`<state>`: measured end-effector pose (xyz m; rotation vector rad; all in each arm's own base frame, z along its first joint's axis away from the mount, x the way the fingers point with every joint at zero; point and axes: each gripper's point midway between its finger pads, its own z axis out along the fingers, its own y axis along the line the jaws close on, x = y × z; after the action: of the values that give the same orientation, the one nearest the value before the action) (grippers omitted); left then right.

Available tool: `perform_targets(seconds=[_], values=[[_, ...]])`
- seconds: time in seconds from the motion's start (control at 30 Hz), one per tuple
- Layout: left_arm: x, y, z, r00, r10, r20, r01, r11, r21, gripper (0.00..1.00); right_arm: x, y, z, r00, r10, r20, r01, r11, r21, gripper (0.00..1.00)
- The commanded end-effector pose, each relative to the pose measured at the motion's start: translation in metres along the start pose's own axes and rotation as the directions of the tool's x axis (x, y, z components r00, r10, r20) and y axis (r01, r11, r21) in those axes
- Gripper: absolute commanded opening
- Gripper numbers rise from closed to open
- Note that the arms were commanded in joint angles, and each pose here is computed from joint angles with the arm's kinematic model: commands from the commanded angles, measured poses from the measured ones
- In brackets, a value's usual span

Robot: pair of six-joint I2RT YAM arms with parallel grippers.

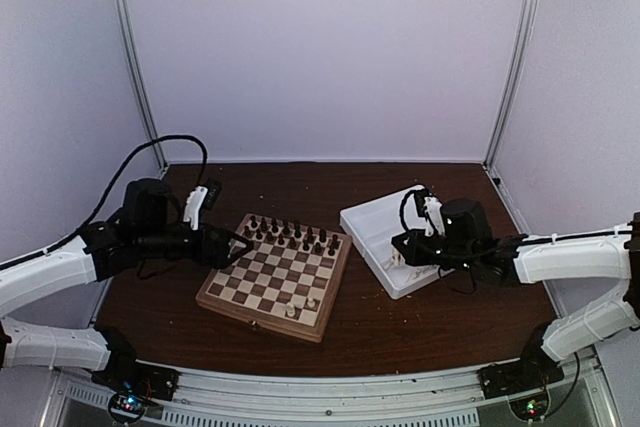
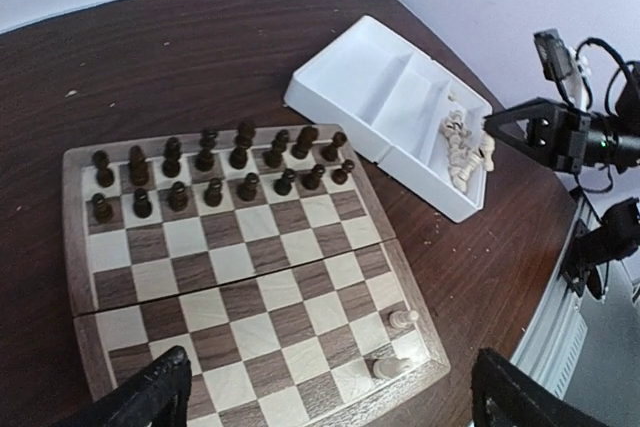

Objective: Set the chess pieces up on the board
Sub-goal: Pick up the chess piece from the storage box, then place the chess piece on the chessboard.

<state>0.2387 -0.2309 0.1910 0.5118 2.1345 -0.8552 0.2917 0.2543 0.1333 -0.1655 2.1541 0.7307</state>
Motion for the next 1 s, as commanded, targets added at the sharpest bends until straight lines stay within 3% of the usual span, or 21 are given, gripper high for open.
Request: perform_targets(seconds=[0.0,0.27,0.47,0.57,0.67,0.97], values=[[-0.033,-0.032,0.011,0.987,0.134,0.086,-0.139,0.989,0.058,0.97,-0.015,-0.003,-0.009,0.999,0.045,0.015,-0.045,0.999,0.003,0.05],[-0.041,-0.084,0.056,0.937,0.308,0.166,-0.332,0.932,0.146,0.92,-0.036,0.007,-0.028,0.998,0.061,0.023,-0.06,0.997,-0.055,0.05],[-0.04,-0.124,0.098,0.835,0.473,0.281,-0.525,0.837,0.154,0.81,-0.052,0.017,-0.044,0.998,0.056,0.032,-0.052,0.993,-0.105,0.06],[-0.045,-0.134,0.116,0.813,0.49,0.315,-0.555,0.816,0.163,0.75,-0.057,0.024,-0.049,0.997,0.066,0.038,-0.06,0.987,-0.146,0.06],[-0.041,-0.154,0.134,0.773,0.531,0.348,-0.622,0.744,0.245,0.61,-0.062,0.031,-0.054,0.996,0.079,0.041,-0.07,0.981,-0.184,0.06],[-0.053,-0.169,0.181,0.759,0.536,0.369,-0.638,0.726,0.259,0.58,-0.076,0.041,-0.07,0.988,0.134,0.071,-0.113,0.963,-0.245,0.06]])
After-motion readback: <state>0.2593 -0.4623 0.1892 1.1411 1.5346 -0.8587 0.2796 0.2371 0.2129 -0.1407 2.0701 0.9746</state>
